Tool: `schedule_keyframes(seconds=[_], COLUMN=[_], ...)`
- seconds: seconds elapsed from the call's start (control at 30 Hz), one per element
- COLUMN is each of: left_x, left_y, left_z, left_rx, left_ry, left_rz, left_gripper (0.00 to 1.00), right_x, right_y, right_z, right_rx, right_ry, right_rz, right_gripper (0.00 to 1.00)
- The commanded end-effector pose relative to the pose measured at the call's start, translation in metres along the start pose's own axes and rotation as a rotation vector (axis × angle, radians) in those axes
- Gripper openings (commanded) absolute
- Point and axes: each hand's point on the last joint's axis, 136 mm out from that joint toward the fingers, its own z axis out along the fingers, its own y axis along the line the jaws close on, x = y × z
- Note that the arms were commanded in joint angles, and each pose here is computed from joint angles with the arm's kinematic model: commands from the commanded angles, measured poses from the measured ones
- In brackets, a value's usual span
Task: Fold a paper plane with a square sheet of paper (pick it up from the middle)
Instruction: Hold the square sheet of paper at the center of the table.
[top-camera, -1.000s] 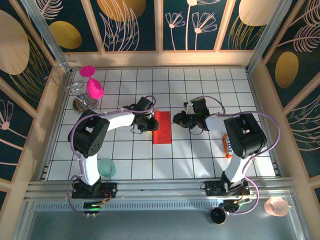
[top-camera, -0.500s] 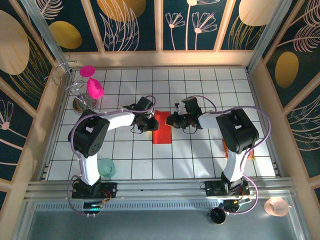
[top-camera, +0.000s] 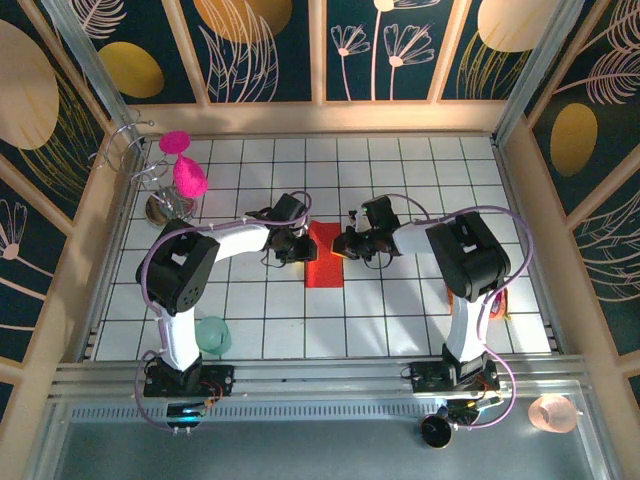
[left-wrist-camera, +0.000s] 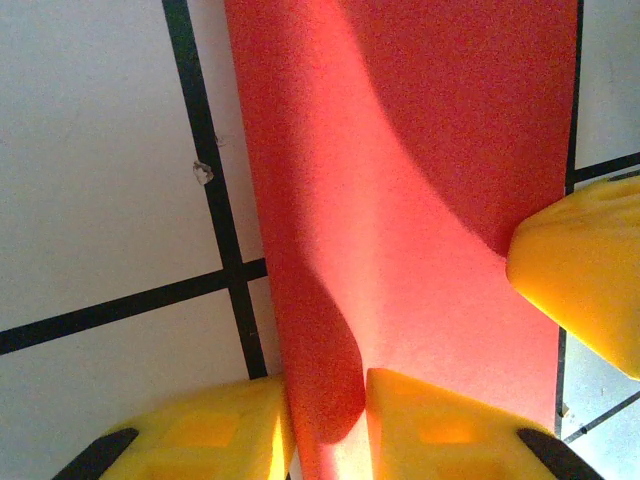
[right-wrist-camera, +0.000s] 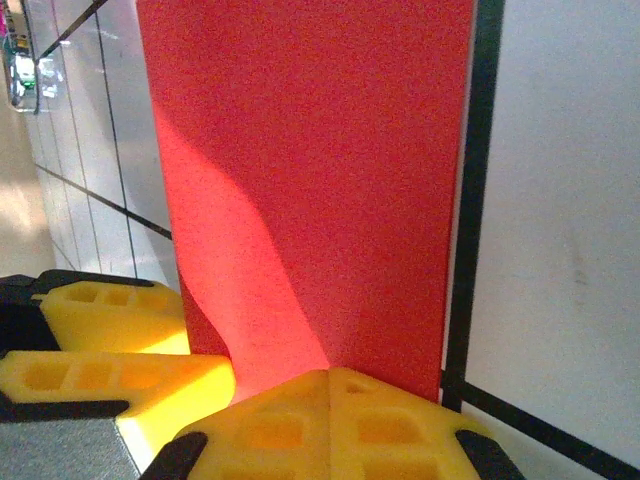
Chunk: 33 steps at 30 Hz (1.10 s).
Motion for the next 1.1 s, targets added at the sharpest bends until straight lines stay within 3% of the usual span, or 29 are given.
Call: schedule_keyframes(seconds=[0.0,0.23,0.43,0.63,0.73,1.07], left_x=[0.019,-0.029,-0.044,-0.040,-0.034,-0.016], left_y=[0.037,0.002,-0.005,-0.065,-0.077,-0.061], left_z=[0.026,-0.026,-0.066,-0.067,-0.054,-0.012], left_rx=[-0.128,-0.072,-0.081,0.239,0.334,0.303], left_ry=[0.045,-0.161,-0.289,-0.210,-0.145,-0.017], left_rz=[-0.021,-0.043,-0.071,-0.046,-0.072,-0.108], left_gripper=[0.28,0.30,0.30,0.23,0.17,0.10], right_x=[0.021,0.036,0.041,0.043,0.042,0.045], right_y=[-0.056,-0.084,-0.096,-0.106,-0.107,-0.115], right_z=[0.005,0.008,0.009,0.010,0.010,0.009], right_rx=[0.212,0.303,0.330,0.363,0.373,0.409], right_ry=[0.057,0.107,0.123,0.139,0.140,0.153], right_rz=[0.081,0.138,0.155,0.174,0.175,0.172], right_gripper=[0.05,0.03,0.02,0.02,0.02,0.01])
